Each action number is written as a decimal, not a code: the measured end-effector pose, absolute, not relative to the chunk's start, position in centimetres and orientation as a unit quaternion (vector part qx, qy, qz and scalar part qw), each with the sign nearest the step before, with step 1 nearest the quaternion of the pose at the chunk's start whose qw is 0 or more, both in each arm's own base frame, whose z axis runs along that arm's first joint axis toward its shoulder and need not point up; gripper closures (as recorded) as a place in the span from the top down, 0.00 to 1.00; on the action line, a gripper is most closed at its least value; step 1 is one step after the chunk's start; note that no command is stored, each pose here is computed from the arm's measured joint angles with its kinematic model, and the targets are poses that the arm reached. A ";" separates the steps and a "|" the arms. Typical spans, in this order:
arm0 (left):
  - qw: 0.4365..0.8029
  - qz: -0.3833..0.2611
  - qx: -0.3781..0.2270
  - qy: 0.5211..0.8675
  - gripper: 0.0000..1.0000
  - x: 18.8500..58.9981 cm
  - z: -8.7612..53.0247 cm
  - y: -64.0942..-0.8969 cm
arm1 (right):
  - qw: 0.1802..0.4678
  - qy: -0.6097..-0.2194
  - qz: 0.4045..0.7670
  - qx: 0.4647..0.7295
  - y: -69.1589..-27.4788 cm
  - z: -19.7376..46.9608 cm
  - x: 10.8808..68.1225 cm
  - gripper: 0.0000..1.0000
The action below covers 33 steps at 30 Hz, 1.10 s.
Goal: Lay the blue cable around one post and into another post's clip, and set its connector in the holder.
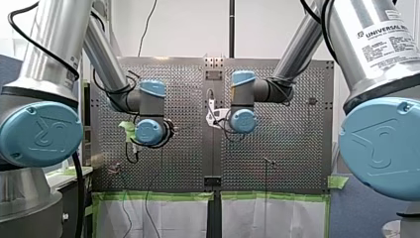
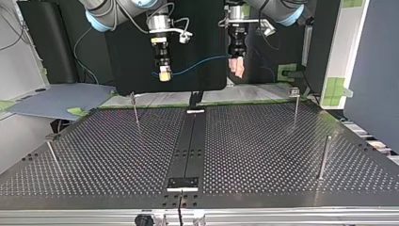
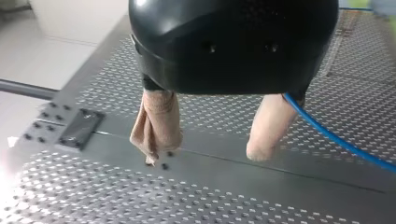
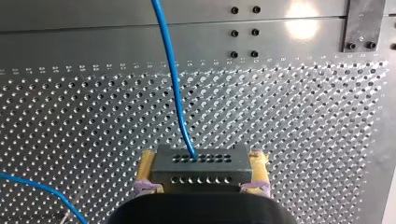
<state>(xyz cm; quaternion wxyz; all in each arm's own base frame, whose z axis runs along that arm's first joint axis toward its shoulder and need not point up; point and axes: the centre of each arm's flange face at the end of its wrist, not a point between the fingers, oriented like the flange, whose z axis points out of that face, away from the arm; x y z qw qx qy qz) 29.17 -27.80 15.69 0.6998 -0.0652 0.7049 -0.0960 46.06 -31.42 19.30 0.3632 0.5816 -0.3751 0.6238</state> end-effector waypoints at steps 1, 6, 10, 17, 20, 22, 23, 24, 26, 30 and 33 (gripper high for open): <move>0.702 -0.099 -0.068 0.702 1.00 29.4 16.1 -27.9 | 0.363 -0.375 0.623 0.582 -31.6 19.5 46.2 0.09; 0.713 -0.109 -0.084 0.688 1.00 30.9 18.8 -28.1 | 0.362 -0.375 0.619 0.587 -32.0 20.2 46.6 0.09; 0.720 -0.112 -0.094 0.679 1.00 31.7 20.8 -27.9 | 0.363 -0.376 0.618 0.587 -32.3 20.8 46.6 0.09; 0.724 -0.106 -0.104 0.673 1.00 32.5 23.2 -26.4 | 0.368 -0.374 0.621 0.583 -33.0 23.0 46.7 0.09; 0.724 -0.110 -0.109 0.672 1.00 32.8 24.1 -25.5 | 0.370 -0.372 0.621 0.582 -33.4 24.0 47.0 0.09; 0.724 -0.115 -0.114 0.671 1.00 33.0 24.7 -24.9 | 0.370 -0.370 0.622 0.583 -33.7 24.7 47.2 0.09; 0.724 -0.116 -0.115 0.670 1.00 33.1 25.0 -24.6 | 0.369 -0.368 0.623 0.583 -33.8 24.9 47.4 0.09; 0.724 -0.118 -0.117 0.670 1.00 33.2 25.3 -24.3 | 0.369 -0.367 0.623 0.584 -33.9 25.2 47.5 0.09; 0.723 -0.121 -0.119 0.669 1.00 33.3 25.9 -23.7 | 0.368 -0.360 0.624 0.587 -34.1 25.7 47.8 0.09; 0.723 -0.126 -0.124 0.667 1.00 33.6 27.1 -22.5 | 0.366 -0.342 0.626 0.597 -34.5 27.0 48.6 0.09; 0.722 -0.126 -0.124 0.669 1.00 33.8 27.6 -21.8 | 0.366 -0.334 0.628 0.600 -34.7 27.8 49.1 0.09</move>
